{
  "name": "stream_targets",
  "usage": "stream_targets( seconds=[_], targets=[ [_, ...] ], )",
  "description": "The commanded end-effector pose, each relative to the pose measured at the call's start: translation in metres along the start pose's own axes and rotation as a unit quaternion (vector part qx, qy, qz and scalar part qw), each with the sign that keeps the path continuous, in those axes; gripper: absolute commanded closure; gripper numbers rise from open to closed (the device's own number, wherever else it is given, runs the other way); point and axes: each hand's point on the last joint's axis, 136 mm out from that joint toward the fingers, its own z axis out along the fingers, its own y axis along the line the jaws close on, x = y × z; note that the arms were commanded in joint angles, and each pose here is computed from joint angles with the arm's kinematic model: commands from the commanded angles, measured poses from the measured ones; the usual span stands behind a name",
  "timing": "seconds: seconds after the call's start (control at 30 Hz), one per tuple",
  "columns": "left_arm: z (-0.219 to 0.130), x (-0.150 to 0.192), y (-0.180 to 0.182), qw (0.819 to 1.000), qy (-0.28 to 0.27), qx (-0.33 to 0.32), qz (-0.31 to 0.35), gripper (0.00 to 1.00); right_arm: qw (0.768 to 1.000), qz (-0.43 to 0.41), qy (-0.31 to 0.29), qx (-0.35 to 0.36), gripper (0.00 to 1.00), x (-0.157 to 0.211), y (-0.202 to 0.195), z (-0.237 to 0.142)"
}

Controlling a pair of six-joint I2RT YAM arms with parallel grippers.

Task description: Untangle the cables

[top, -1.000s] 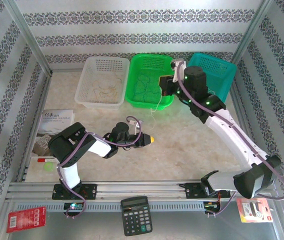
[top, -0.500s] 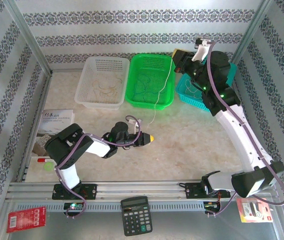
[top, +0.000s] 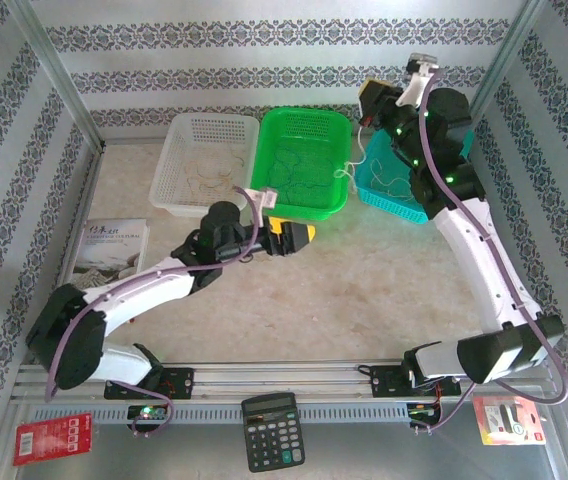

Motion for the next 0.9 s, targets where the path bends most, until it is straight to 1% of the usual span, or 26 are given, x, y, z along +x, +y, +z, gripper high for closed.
stream_targets(
  seconds=[0.0, 0.1, 0.2, 0.33, 0.43, 0.63, 0.7, 0.87],
  targets=[
    [-0.021, -0.012, 0.022, 0.998, -0.006, -0.067, 0.018, 0.0, 0.995, -0.037, -0.071, 0.054, 1.0, -0.049, -0.019, -0.002],
    [-0.038, -0.03, 0.028, 0.995, -0.031, -0.093, 0.021, 0.0, 0.985, -0.066, -0.114, 0.116, 1.0, -0.075, -0.042, -0.001],
    [-0.051, -0.041, 0.032, 0.993, -0.047, -0.106, 0.019, 0.0, 0.967, -0.09, -0.151, 0.184, 1.0, -0.091, -0.067, 0.001],
    [-0.06, -0.047, 0.035, 0.992, -0.059, -0.111, 0.014, 0.0, 0.943, -0.106, -0.18, 0.258, 1.0, -0.093, -0.098, 0.009],
    [-0.062, -0.048, 0.036, 0.992, -0.059, -0.114, 0.012, 0.0, 0.932, -0.105, -0.187, 0.291, 1.0, -0.083, -0.117, 0.017],
    [-0.063, -0.047, 0.039, 0.991, -0.051, -0.12, 0.009, 0.0, 0.923, -0.095, -0.187, 0.322, 1.0, -0.064, -0.146, 0.035],
    [-0.063, -0.046, 0.04, 0.991, -0.049, -0.124, 0.008, 0.0, 0.92, -0.092, -0.191, 0.33, 1.0, -0.061, -0.154, 0.04],
    [-0.065, -0.043, 0.045, 0.99, -0.043, -0.133, 0.002, 0.0, 0.903, -0.104, -0.21, 0.36, 1.0, -0.059, -0.175, 0.056]
  ],
)
